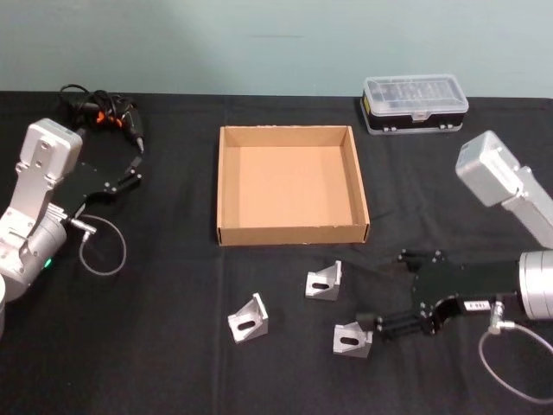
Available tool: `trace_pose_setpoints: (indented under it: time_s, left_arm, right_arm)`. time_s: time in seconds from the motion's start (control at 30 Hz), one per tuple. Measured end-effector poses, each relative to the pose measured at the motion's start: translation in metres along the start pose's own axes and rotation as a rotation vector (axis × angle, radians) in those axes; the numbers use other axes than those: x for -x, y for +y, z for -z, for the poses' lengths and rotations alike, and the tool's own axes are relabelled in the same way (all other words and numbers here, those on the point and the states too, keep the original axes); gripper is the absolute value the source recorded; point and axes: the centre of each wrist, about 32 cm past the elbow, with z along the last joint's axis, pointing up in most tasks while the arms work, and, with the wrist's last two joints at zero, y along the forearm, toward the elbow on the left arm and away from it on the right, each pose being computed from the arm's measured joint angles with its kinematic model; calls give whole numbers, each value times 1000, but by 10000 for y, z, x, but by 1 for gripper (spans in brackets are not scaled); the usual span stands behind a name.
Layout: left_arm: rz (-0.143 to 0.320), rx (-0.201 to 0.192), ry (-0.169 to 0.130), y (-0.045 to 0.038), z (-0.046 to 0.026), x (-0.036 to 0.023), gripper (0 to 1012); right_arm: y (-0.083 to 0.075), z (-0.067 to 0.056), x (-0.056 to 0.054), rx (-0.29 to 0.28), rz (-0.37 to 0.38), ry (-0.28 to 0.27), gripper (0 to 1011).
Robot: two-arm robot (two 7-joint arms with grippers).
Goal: Use one hand to pick up the angle iron from the table and place it into the box.
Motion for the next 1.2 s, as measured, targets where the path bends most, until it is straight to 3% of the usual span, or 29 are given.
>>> trace_pose_setpoints:
  time_s: [0.5,1.2]
  left_arm:
    - [0,0,0,0,0,0,1000]
    - [0,0,0,0,0,0,1000]
  right_arm:
    - [54,15,-10,148,-11,-47,1000]
    - [273,55,-38,201,-32,-109,1000]
